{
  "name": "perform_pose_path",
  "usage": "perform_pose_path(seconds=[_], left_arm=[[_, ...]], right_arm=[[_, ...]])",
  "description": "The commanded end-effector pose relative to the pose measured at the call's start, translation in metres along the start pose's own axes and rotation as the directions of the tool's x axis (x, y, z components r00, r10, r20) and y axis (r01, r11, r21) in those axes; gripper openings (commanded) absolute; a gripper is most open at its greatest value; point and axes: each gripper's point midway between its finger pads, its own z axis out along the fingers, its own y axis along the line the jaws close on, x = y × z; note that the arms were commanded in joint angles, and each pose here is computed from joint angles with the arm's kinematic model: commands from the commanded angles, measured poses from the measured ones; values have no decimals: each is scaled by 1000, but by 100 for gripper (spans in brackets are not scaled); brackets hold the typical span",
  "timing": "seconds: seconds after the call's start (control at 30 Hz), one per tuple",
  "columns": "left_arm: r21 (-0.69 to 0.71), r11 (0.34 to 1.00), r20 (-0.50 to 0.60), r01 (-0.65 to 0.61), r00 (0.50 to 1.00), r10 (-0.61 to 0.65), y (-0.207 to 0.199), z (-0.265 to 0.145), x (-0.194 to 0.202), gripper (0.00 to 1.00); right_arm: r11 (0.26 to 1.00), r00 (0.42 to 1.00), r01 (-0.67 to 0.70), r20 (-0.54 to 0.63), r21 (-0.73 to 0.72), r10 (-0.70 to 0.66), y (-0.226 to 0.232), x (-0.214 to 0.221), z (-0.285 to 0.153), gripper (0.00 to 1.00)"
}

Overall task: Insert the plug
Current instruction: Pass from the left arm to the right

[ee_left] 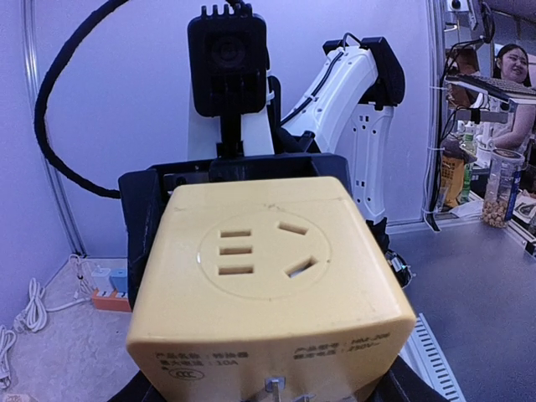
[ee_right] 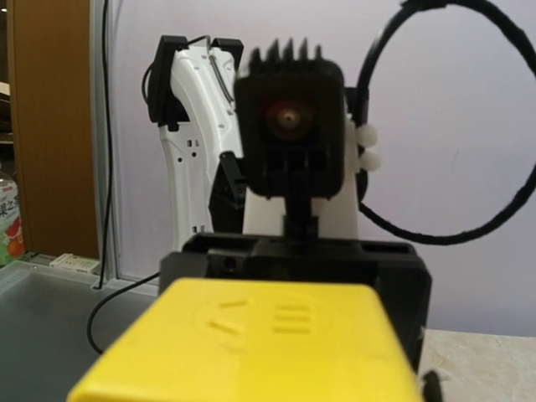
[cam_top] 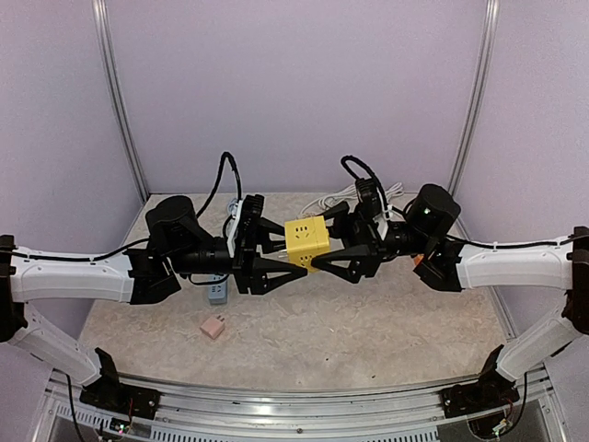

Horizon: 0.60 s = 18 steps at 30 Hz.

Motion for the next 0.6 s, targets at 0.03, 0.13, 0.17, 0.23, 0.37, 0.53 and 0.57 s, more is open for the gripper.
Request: perform_pose_path(seconds=[0.03, 0.13, 0.17, 0.23, 0.37, 0.53, 0.57], left_arm=[[2, 1000, 20, -18, 1000, 18, -2, 1, -5, 0], [-1, 1000, 19, -20, 1000, 20, -1, 1, -5, 0], [-4, 1000, 19, -20, 1000, 20, -1, 1, -6, 0], [-10, 1000, 17, -19, 1000, 19, 0, 0, -6, 1], [-56, 998, 3, -14, 1000, 14, 6, -3, -7, 34], [-145, 989, -9, 19, 1000, -21, 11, -18, 2, 91], [-181, 983, -10, 28, 999, -31, 14, -24, 5, 96]], right_arm=[[999, 1000, 9, 15, -45, -8, 4, -7, 9, 71], [998, 1000, 9, 6, -67, -8, 6, -6, 10, 53], [997, 1000, 6, 0, -74, -6, 6, -5, 11, 46], [996, 1000, 0, -12, -87, -1, 7, -4, 11, 34], [997, 999, 0, -32, -80, -2, 7, -1, 10, 23], [999, 998, 1, -60, -33, -3, 0, 0, 3, 18], [1000, 998, -3, -64, -25, 1, -1, 0, 1, 17]])
